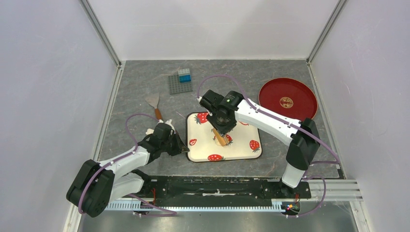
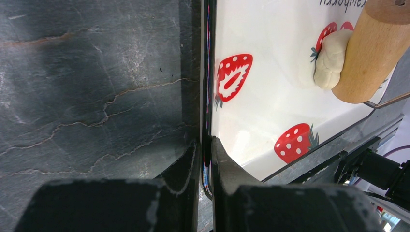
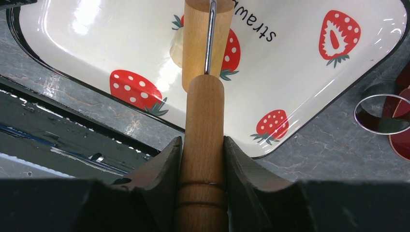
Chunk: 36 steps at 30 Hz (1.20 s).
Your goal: Roll out the dumpling wrappers from the dough
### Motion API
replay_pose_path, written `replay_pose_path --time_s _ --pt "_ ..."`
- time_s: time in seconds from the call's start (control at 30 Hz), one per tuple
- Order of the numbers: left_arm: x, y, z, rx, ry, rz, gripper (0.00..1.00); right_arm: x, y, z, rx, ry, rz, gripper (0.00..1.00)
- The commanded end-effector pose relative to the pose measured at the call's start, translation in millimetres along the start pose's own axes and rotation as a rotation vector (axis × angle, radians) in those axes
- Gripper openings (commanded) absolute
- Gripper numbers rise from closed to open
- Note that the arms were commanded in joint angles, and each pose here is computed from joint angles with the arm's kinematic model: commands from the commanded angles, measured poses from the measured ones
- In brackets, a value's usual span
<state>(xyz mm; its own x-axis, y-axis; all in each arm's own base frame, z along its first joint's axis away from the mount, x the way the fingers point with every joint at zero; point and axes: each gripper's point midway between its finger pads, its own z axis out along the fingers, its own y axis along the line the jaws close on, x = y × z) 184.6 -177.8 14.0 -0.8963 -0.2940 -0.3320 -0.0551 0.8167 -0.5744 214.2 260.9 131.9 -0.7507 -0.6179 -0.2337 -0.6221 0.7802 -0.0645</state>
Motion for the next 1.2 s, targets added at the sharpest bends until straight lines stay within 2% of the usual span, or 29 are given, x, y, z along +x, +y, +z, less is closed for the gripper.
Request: replay_pose_path --time_s 0.0,0.6,1.17 --pt "23.7 40.3 0.6 -0.162 0.065 -0.036 0.02 17.5 64.1 50.6 -0.249 0.133 0.002 0.00" --pt "24.0 40.7 0.6 -0.163 0.066 -0.037 0.02 15.7 70.7 72.9 -0.265 0.180 -0.028 0.00" --pt "23.6 40.3 0.6 -0.161 0.064 -0.037 0.02 43.0 72.6 76.9 -0.313 0.194 -0.010 0.00"
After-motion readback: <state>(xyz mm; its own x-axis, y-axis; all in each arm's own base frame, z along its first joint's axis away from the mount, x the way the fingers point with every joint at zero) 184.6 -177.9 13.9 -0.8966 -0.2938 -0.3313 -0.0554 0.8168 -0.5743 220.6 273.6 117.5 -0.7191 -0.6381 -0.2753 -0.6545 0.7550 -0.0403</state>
